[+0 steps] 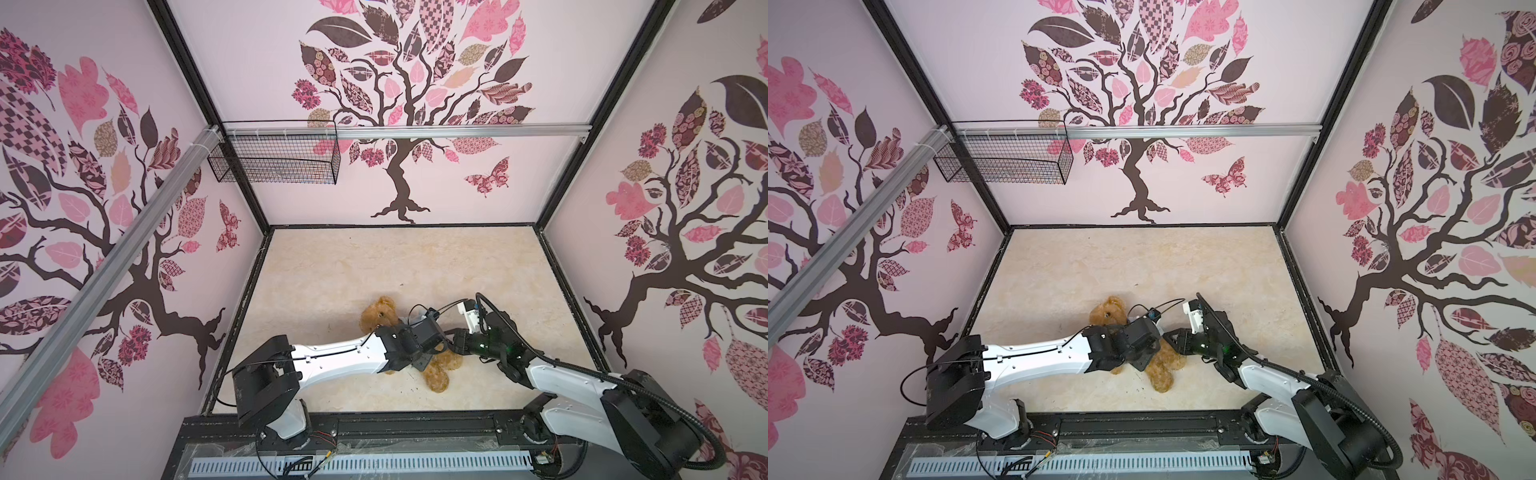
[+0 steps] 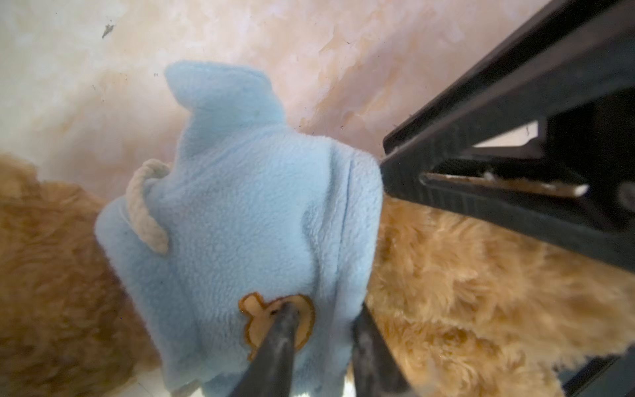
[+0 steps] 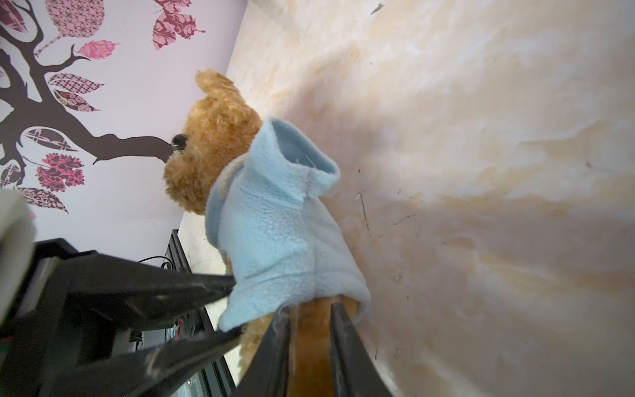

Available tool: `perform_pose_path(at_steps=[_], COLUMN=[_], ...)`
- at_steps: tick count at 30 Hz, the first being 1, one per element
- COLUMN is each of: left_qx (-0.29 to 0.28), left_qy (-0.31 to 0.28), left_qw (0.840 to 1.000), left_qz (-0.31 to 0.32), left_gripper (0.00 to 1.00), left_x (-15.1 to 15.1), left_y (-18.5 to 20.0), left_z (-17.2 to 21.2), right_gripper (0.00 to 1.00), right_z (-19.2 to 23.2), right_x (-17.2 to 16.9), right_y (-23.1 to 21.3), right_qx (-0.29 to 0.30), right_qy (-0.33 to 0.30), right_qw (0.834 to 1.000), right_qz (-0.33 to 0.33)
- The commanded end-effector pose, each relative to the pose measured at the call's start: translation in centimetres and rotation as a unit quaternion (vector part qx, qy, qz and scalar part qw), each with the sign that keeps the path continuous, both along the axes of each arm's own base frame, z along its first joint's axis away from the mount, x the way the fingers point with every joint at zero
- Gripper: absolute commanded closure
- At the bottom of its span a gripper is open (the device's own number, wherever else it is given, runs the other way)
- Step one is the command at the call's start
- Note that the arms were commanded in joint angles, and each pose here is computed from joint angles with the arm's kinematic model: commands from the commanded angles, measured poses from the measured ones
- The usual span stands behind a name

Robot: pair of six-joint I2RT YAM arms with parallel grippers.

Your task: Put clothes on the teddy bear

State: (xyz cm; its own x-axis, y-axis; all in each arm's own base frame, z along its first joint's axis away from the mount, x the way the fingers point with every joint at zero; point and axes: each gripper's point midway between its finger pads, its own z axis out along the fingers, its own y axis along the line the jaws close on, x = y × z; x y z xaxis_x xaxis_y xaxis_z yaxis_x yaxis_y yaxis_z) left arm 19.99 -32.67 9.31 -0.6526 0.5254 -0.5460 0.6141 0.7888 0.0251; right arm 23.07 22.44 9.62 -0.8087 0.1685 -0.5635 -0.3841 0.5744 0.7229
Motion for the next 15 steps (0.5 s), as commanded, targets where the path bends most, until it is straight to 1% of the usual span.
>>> perform_pose_path(at_steps=[1, 2, 4, 6, 8, 12, 15], left_qx=[-0.022, -0.030, -0.034, -0.036, -0.054, -0.097, -0.111], left_qy=[-0.024, -0.027, -0.028, -0.025, -0.014, 0.003, 0.009], left_qw=[0.999, 0.999, 0.998, 0.998, 0.997, 0.993, 0.991], left_qz=[-0.009, -0.022, -0.038, -0.044, -0.051, -0.060, -0.072], left_gripper=[0.88, 0.94, 1.00, 1.00, 1.00, 1.00, 1.00], left_x=[0.2, 0.0, 0.0, 0.1, 0.1, 0.2, 0.1], left_y=[0.0, -0.2, -0.2, 0.2, 0.5, 1.2, 1.6], left_z=[0.9, 1.2, 1.7, 2.0, 2.5, 3.7, 4.3], right_gripper=[0.69, 0.66, 0.59, 0.52, 0.44, 0.37, 0.35], right_z=[2.2, 2.5, 3.0, 3.2, 3.4, 3.7, 3.7], right_x=[0.1, 0.0, -0.3, -0.4, -0.2, -0.4, -0.6], right_y=[0.4, 0.6, 1.2, 1.7, 1.6, 1.7, 2.0], right_qx=[-0.009, -0.023, -0.054, -0.080, -0.087, -0.084, -0.093], right_qy=[-0.103, -0.133, -0.188, -0.236, -0.261, -0.296, -0.321], right_qw=[0.994, 0.990, 0.980, 0.967, 0.960, 0.950, 0.941], right_qz=[0.025, 0.033, 0.045, 0.048, 0.041, 0.049, 0.062])
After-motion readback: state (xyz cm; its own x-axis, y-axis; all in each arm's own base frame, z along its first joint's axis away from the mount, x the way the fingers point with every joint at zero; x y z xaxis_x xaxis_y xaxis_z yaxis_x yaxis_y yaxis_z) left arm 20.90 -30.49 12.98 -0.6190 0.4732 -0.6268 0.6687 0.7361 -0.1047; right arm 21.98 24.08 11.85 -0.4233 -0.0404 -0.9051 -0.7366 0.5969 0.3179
